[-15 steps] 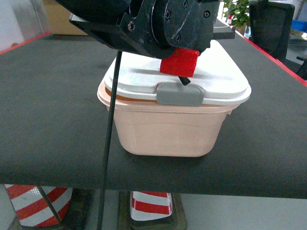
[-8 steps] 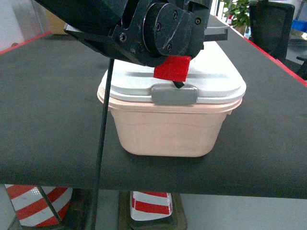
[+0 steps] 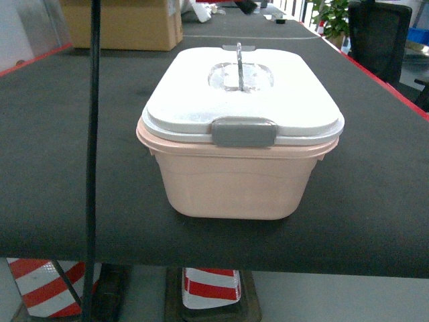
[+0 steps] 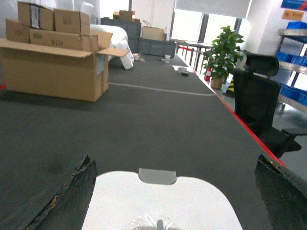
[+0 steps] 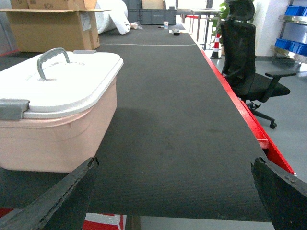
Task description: Pick capacitor and pack into box
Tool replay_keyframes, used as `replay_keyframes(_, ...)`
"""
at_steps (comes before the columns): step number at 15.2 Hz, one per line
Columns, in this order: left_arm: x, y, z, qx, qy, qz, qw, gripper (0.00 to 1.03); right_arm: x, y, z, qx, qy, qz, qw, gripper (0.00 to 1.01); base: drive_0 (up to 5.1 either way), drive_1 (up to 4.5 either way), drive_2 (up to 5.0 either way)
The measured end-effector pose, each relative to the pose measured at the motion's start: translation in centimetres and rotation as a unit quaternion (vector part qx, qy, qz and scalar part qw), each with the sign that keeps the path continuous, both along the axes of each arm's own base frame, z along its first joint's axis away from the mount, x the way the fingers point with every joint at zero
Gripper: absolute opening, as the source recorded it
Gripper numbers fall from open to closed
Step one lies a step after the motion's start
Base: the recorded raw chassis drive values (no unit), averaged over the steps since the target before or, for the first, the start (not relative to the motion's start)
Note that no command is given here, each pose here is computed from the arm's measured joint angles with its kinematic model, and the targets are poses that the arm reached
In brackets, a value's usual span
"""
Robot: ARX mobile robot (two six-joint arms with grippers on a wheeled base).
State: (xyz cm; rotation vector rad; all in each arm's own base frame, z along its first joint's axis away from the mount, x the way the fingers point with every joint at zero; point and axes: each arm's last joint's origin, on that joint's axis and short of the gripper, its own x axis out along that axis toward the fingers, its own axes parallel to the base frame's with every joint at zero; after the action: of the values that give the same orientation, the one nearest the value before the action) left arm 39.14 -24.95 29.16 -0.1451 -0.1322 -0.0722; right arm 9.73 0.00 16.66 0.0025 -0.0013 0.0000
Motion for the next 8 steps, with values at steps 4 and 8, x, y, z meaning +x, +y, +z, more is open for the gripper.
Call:
replay_keyframes(4,-0.6,0.4,1.3,0.008,-0.020,0.005,0.9997,0.98,0.0,0.0,0.0,0.000,0.000,0.000,1.0000,0.98,0.0,0.00,0.0)
replay_keyframes(8,-1.4,0.7,1.7,0.025,-0.025,0.013,0.9993,0.98,0.0,0.0,0.0,0.000,0.000,0.000,1.0000,0.98,0.0,0.00,0.0)
